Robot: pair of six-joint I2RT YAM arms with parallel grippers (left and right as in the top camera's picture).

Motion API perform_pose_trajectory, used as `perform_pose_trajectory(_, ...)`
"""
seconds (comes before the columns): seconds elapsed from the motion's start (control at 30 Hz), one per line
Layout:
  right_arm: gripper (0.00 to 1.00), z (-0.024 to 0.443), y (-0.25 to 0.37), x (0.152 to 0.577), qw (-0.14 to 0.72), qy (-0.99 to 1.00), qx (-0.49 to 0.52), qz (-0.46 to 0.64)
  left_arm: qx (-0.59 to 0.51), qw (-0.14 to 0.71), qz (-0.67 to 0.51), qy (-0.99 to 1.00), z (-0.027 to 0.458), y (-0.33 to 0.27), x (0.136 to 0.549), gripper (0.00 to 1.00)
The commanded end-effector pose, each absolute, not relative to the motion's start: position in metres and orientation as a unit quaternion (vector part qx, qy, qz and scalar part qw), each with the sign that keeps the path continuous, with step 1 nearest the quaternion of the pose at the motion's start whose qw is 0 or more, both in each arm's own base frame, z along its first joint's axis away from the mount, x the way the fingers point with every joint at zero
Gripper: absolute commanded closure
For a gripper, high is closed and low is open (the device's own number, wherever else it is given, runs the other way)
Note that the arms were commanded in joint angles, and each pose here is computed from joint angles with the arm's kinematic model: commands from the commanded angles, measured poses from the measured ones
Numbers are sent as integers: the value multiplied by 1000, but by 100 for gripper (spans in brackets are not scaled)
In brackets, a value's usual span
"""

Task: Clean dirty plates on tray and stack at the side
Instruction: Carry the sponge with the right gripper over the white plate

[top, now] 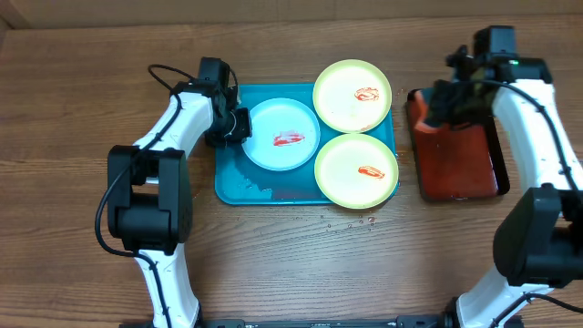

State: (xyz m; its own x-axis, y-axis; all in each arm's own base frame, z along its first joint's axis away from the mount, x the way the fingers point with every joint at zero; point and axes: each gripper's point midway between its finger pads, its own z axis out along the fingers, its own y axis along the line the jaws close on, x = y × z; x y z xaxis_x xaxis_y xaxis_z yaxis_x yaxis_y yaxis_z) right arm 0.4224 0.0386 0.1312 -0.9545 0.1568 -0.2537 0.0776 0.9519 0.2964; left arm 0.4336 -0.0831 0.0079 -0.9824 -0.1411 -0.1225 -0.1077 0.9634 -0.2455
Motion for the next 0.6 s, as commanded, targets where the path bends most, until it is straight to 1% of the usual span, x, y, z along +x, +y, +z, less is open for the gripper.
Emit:
perform_pose_trajectory(0.0,96,161,99,430,165,968,31,184,-66,30,-98,993,-19,-69,418,96)
perform_pose_trajectory(0.2,96,194,196,442,225,946,-9,233,-67,25,-97,993,-19,-69,416,96)
perform_pose_trajectory(0.3,96,194,225,448,247,939,-12,237,-67,26,-97,993,-19,-69,416,96)
perform_pose_trajectory(0.4,96,178,250,449,240,939,-24,246,-67,26,-97,993,-19,-69,416,96)
perform_pose_trajectory(0.57,96,125,270,451,199,953,-31,226,-67,26,-97,993,-19,-69,416,96)
